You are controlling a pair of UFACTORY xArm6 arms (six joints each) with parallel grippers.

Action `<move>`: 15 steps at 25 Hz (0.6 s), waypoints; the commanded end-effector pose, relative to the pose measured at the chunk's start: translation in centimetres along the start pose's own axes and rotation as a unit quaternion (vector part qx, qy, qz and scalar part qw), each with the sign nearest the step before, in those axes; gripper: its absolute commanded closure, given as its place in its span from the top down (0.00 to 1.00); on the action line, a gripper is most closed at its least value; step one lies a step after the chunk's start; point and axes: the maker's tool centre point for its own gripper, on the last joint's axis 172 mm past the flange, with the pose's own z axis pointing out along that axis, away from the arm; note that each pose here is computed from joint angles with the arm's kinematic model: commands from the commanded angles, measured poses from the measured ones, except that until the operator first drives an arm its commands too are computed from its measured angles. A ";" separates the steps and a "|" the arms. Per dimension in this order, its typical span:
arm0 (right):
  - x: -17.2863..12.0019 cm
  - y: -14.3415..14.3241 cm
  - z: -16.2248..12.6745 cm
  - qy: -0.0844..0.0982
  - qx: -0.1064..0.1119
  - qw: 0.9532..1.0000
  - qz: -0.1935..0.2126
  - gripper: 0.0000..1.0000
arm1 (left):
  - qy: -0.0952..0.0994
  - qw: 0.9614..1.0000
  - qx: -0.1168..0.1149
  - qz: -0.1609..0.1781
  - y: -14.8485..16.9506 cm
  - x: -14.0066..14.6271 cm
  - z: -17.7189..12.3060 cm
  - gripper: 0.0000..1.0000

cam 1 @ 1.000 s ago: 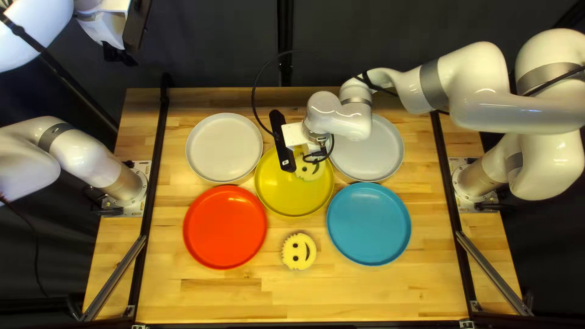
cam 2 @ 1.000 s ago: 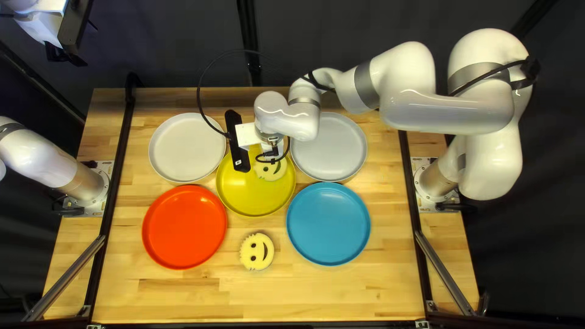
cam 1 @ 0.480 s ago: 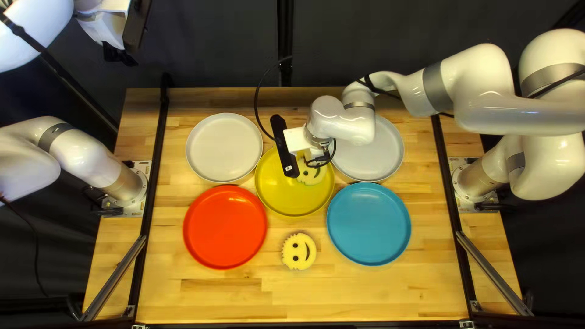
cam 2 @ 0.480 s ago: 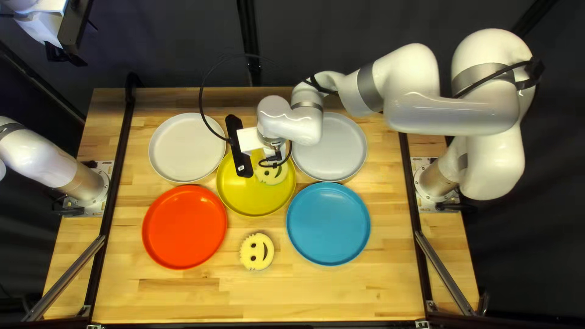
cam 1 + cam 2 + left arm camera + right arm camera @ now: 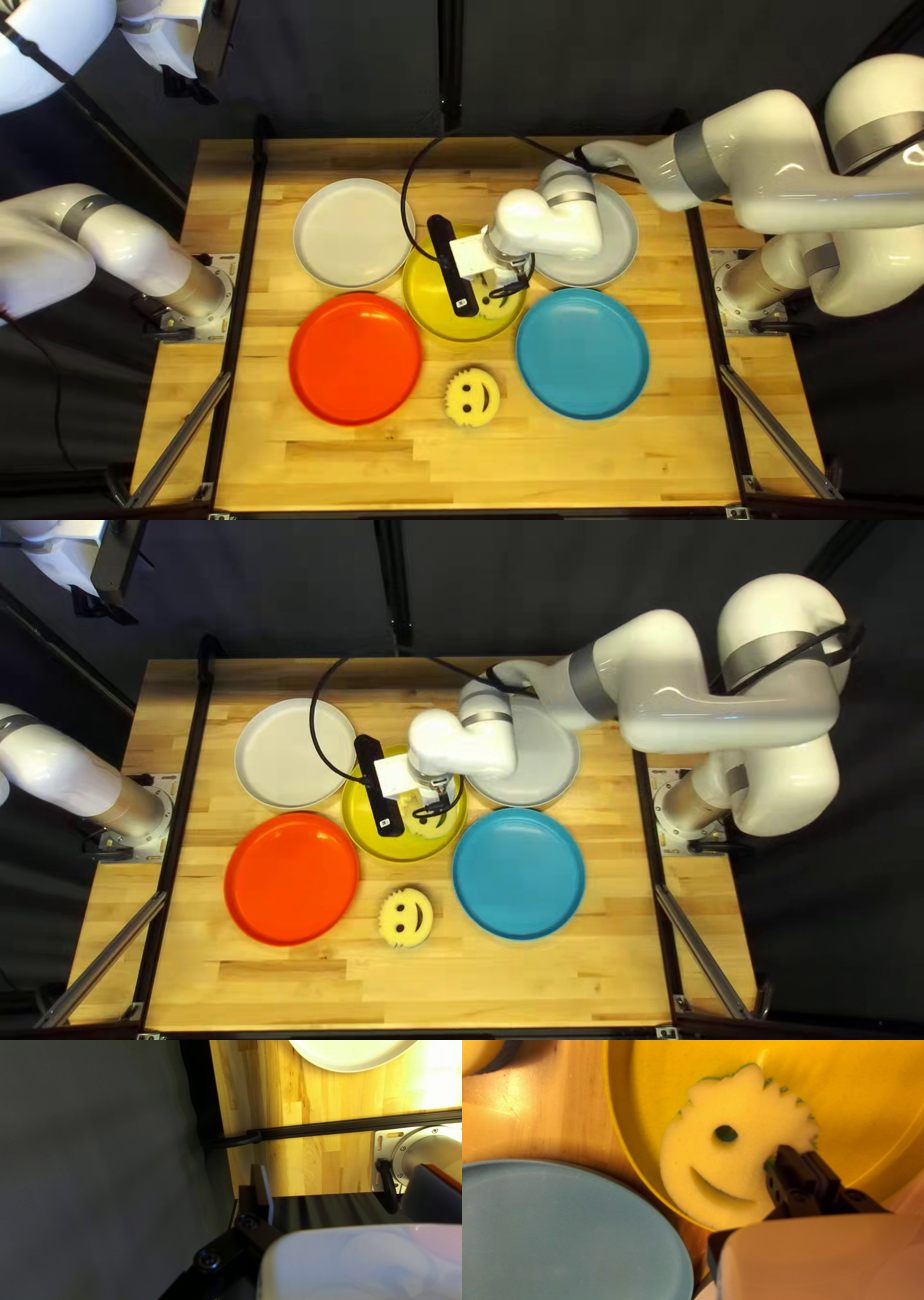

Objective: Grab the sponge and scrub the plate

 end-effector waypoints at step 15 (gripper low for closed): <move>0.1 5.7 1.4 0.005 0.016 1.000 0.010 0.00 | 0.000 1.000 0.000 0.000 0.0 0.0 0.0 1.00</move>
